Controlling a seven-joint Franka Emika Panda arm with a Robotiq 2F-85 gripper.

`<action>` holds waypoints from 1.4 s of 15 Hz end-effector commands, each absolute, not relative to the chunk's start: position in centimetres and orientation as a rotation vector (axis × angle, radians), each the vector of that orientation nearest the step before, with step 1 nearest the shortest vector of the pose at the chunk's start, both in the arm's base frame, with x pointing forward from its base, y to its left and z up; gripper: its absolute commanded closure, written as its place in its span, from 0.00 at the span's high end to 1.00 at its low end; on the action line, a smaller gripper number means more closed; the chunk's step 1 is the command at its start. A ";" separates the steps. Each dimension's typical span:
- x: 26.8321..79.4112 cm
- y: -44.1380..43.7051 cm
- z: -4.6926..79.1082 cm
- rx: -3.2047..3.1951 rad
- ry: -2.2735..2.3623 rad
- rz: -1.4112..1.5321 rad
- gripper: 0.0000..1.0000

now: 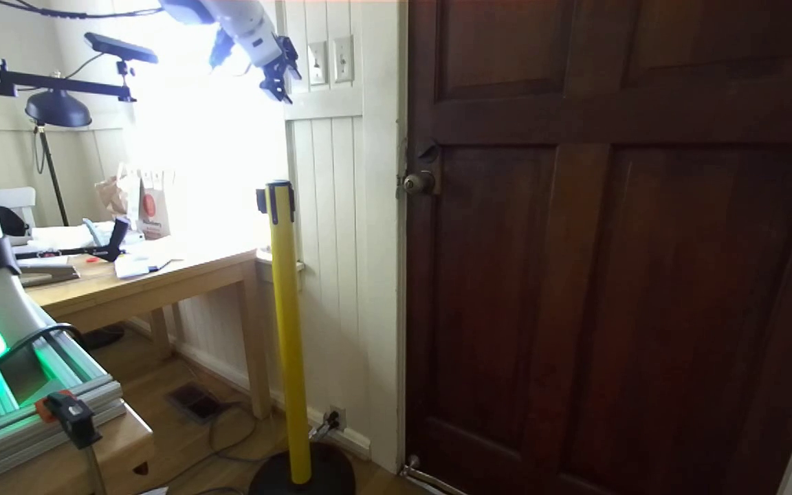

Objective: Turn on the light switches.

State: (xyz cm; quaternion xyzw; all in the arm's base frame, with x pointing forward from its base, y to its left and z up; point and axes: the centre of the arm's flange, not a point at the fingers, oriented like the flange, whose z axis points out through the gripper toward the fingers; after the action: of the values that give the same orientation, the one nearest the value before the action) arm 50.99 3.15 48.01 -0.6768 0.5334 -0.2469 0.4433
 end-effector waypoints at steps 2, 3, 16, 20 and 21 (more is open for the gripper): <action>55.9 3.5 46.9 -1.587 1.259 -0.709 0.38; 56.6 3.4 47.1 -1.570 1.246 -0.736 0.31; 62.4 3.2 46.7 -1.370 1.097 -0.989 0.00; 63.4 1.9 47.6 -1.335 1.060 -1.024 0.00; 63.2 2.1 47.7 -1.337 1.057 -1.021 0.00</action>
State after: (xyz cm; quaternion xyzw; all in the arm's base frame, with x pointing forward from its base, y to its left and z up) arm 62.74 0.11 48.45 -0.5792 0.4550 -0.4113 0.5369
